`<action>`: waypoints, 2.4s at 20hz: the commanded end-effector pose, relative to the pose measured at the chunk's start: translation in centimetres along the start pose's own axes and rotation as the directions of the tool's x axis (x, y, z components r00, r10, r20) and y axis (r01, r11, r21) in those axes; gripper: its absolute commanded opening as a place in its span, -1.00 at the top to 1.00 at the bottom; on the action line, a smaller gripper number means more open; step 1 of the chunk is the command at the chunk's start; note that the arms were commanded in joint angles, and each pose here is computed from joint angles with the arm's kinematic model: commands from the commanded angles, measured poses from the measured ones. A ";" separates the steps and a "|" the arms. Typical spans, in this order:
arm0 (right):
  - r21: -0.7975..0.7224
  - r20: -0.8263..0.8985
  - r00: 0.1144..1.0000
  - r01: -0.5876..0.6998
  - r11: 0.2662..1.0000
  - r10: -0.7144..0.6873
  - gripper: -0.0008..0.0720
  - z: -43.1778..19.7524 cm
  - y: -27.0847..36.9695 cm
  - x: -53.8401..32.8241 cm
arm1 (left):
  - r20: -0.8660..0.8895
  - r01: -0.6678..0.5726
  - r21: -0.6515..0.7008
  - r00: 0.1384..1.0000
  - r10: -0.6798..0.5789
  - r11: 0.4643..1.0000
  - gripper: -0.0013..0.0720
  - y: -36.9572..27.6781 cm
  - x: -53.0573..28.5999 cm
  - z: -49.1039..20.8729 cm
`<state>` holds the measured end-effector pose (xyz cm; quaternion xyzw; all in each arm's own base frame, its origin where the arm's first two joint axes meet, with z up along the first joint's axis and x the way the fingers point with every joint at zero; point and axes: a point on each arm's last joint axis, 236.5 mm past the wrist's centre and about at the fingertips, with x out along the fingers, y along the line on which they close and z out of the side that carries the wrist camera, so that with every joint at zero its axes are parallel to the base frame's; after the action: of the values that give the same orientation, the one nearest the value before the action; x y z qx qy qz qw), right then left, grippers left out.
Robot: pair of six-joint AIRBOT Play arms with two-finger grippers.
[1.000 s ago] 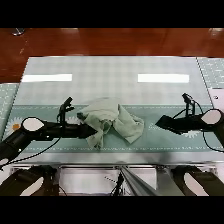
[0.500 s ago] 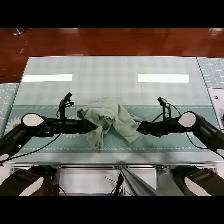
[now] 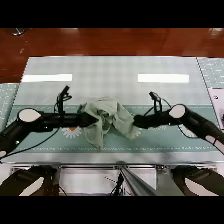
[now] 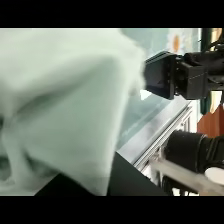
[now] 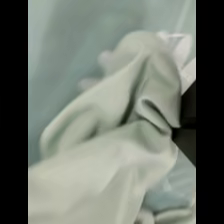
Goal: Fold the shirts.
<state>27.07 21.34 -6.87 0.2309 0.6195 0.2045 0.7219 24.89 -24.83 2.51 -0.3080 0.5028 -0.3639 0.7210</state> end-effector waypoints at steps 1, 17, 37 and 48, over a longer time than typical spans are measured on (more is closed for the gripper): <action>-0.176 0.081 0.995 -0.041 0.984 0.056 0.93 6.7 5.0 -6.0 | 0.144 0.060 0.153 0.986 -0.082 0.986 0.89 -6.0 -3.8 7.6; -0.280 0.898 0.438 0.517 0.809 0.031 0.93 -0.2 17.2 -53.6 | 0.813 -0.710 0.371 0.560 0.160 0.598 0.89 -29.0 -38.1 9.7; -0.062 0.539 0.654 0.660 0.749 -0.531 0.93 11.8 -3.7 -27.5 | 0.274 -0.241 -0.129 0.924 0.268 0.962 0.89 5.6 -8.2 8.1; 0.148 0.374 0.890 0.222 0.964 -0.262 0.93 24.1 -10.3 -16.2 | 0.243 -0.177 -0.171 0.946 0.215 0.969 0.89 10.8 -1.2 23.2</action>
<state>44.97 -0.05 4.10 0.1387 0.5202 -0.0058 0.8427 45.71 -15.16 3.14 -0.3566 0.4421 -0.1890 0.8011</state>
